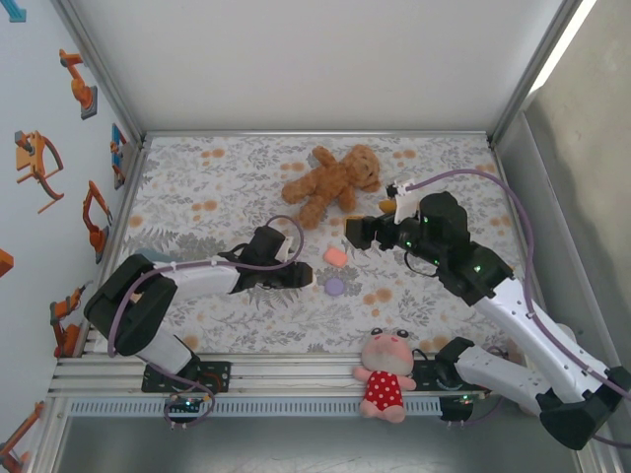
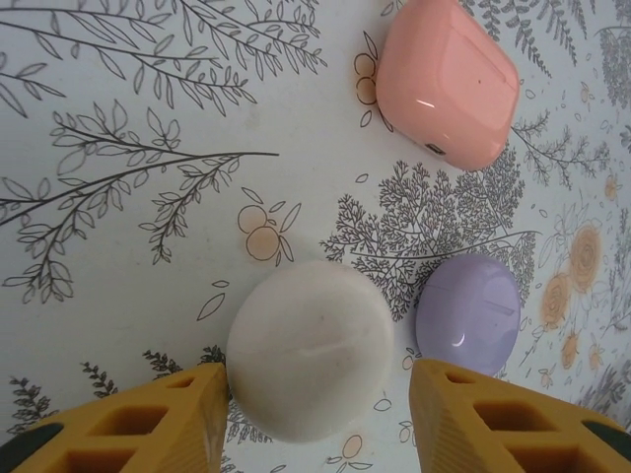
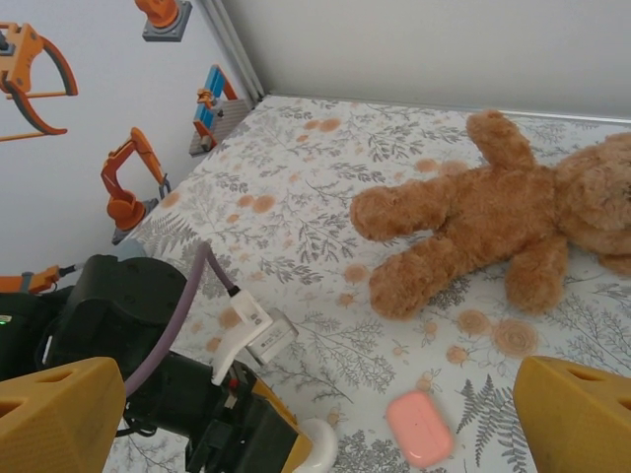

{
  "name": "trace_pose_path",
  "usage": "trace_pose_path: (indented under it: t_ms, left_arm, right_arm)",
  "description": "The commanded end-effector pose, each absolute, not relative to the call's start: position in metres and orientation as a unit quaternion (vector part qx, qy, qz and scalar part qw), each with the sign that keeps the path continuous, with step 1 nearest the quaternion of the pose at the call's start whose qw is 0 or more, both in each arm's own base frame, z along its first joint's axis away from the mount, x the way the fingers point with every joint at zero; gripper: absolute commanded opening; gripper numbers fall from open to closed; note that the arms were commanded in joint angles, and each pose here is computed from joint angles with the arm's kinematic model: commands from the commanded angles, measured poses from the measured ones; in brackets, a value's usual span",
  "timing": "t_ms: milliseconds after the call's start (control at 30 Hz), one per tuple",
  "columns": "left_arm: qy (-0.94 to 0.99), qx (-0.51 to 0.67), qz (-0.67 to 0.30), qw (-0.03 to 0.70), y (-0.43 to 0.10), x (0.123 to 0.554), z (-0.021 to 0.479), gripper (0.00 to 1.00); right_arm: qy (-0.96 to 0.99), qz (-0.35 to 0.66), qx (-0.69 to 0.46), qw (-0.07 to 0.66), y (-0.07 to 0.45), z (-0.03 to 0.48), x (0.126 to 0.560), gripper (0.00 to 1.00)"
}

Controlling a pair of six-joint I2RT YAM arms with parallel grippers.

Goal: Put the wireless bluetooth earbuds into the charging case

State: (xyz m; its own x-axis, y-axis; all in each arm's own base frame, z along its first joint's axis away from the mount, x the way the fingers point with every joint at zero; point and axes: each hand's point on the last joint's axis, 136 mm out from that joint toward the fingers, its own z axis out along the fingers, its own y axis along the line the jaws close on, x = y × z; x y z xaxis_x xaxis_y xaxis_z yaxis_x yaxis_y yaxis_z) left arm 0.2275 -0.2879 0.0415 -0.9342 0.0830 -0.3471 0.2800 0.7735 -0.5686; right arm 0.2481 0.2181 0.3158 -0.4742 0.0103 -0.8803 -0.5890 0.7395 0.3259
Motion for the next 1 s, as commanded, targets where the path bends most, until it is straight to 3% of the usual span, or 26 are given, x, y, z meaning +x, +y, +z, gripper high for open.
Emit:
trace_pose_path:
  t_ms: [0,400,733,967]
  left_arm:
    - [0.928,0.095,-0.314,0.175,-0.281,0.231,0.053,0.53]
    - [0.899,0.107,-0.285,0.316,-0.244,0.260,0.128,0.67]
    - [0.872,0.055,-0.164,0.458,-0.158,0.286,0.180,0.78]
    - [0.855,-0.023,-0.076,0.512,-0.086,0.301,0.185,0.85]
  right_arm:
    - [0.802,0.291,-0.179,0.490,0.208,0.324,0.253,1.00]
    - [0.829,0.208,-0.128,0.503,0.152,0.301,0.282,1.00]
    - [0.837,0.130,-0.065,0.527,0.093,0.271,0.304,1.00]
    - [0.816,0.036,-0.035,0.576,0.048,0.242,0.318,1.00]
